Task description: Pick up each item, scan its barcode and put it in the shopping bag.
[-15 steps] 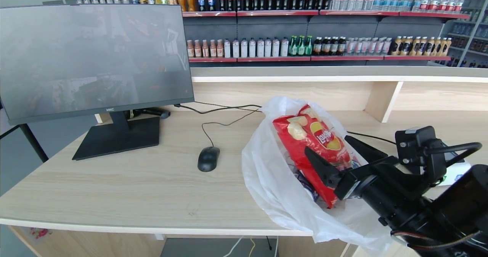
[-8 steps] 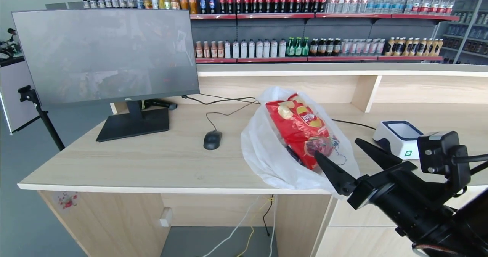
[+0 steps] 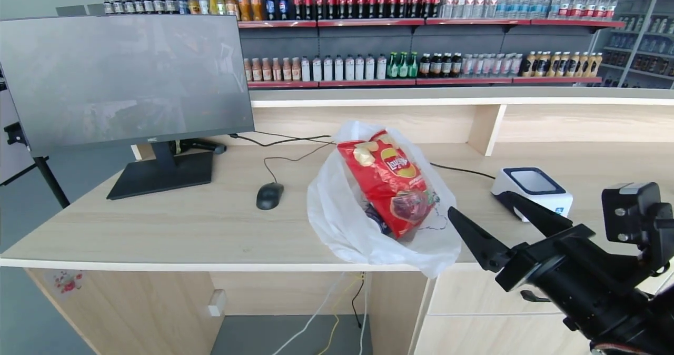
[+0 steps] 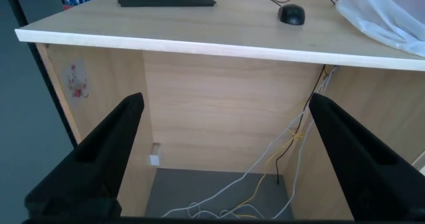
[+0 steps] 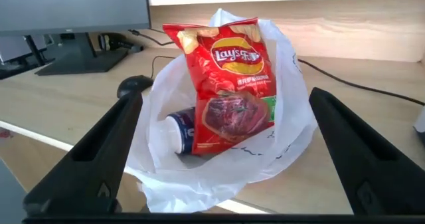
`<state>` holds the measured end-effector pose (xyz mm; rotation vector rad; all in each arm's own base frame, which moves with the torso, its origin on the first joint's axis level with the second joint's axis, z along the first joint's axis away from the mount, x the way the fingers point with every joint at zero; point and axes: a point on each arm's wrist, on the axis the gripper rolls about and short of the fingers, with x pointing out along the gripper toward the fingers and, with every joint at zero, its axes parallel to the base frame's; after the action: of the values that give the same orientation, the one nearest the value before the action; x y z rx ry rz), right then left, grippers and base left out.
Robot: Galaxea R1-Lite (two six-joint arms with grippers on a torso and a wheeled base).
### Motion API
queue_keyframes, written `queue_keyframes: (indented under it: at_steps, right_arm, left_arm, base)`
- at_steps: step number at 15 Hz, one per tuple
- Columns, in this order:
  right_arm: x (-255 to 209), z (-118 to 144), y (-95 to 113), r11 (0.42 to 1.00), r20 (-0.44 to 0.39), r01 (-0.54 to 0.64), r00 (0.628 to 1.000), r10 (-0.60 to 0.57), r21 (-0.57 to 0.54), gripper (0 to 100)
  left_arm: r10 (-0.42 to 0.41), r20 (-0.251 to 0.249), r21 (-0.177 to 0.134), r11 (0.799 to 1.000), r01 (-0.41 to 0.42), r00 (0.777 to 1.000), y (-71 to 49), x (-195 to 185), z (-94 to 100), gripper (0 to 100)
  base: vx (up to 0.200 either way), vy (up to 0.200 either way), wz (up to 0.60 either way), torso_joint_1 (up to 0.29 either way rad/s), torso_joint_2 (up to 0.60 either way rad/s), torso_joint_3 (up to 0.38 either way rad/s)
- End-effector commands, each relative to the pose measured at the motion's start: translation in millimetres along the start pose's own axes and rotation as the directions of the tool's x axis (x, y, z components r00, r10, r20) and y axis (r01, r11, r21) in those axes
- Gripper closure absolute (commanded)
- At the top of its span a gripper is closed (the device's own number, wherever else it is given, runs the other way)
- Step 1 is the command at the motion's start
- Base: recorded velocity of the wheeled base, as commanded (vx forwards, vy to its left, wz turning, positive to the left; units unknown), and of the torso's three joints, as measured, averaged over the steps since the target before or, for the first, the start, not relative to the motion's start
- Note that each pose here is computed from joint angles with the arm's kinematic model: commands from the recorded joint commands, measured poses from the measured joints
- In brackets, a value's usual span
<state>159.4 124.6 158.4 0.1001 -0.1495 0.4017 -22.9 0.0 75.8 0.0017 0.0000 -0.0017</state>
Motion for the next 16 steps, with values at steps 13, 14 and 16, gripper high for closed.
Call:
queue_keyframes:
  at_steps: [13,14,16]
  right_arm:
    - [7,8,-5,0.999,0.042,0.03,0.999,-0.03,0.018,0]
    - [6,6,-5,0.999,0.035,0.03,0.999,-0.03,0.016,0]
    - [6,4,-5,0.999,0.025,0.03,0.999,-0.031,0.013,0]
  left_arm:
    - [0.0,0.0,-0.003,1.0,0.0,1.0,0.0,0,-0.1,0]
    - [0.002,0.0,-0.003,1.0,-0.002,1.0,0.0,0,-0.1,0]
    - [0.002,0.0,-0.003,1.0,-0.002,1.0,0.0,0,-0.1,0]
  base:
    - [0.0,-0.2,0.0,0.003,0.0,0.001]
    - [0.0,-0.2,0.0,0.002,0.0,0.002]
    - [0.0,-0.2,0.0,0.0,0.0,0.0]
